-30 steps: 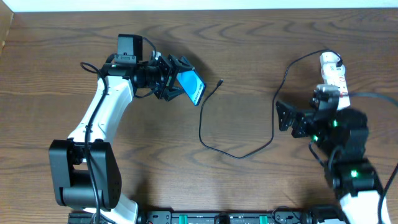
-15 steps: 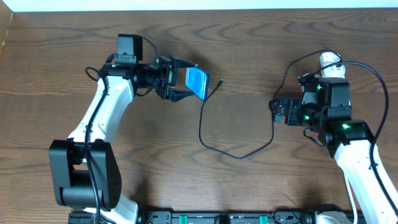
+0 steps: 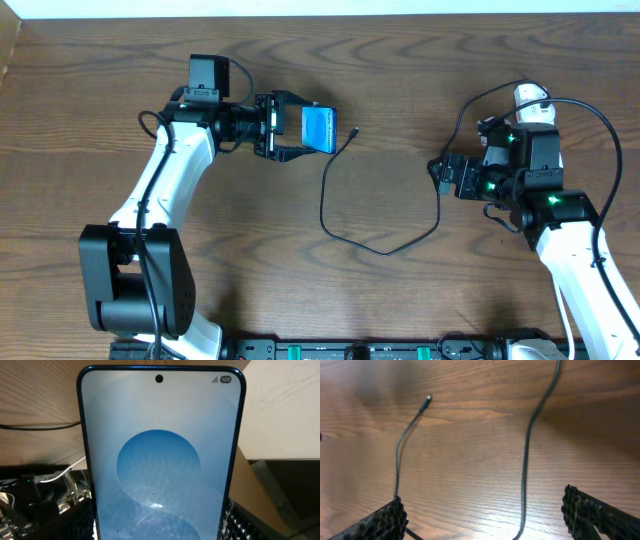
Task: Plug charger to phone and switch on socket
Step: 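Move the right gripper to the phone's right edge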
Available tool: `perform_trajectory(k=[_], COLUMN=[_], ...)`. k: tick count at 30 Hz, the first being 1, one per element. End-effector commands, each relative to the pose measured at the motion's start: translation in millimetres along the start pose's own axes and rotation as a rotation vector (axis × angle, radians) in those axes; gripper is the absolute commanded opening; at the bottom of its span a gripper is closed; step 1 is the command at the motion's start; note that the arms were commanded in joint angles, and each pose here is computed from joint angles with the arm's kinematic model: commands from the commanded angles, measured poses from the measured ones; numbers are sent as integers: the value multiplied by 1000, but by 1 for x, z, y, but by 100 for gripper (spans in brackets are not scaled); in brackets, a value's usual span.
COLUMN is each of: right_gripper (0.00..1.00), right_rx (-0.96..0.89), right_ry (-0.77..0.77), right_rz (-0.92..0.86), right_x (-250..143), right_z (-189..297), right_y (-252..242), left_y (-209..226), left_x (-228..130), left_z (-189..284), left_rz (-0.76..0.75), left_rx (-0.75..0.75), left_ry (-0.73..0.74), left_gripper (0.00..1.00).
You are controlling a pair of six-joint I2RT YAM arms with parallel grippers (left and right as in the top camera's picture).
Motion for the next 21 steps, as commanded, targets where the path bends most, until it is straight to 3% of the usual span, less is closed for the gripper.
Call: perform_trajectory(k=[1,14,21], right_gripper=[95,88,86], right_rx=[68,218,276], right_ry=[-11,-26,-45], right_rz=[-21,-38,-6], right_x=[7,15,39], right_z=[4,6,30], right_y=[7,20,44], left_y=[-7,-7,-6], left_x=[-14,-14,-11], left_z=[8,8,8], left_rz=[-17,-18,-42], left_rx=[-29,-28,-26], left_ry=[44,38,-2], left_gripper=[63,63,63])
Point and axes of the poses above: each gripper's point midway between its finger pads, its own z axis back along the fingers, its own y axis along the line the jaws close on, x = y × z, the point moved 10 cm from there along z, back along the fingers, and after that the axes turned 4 degrees about -z, right-handed, at the moved point
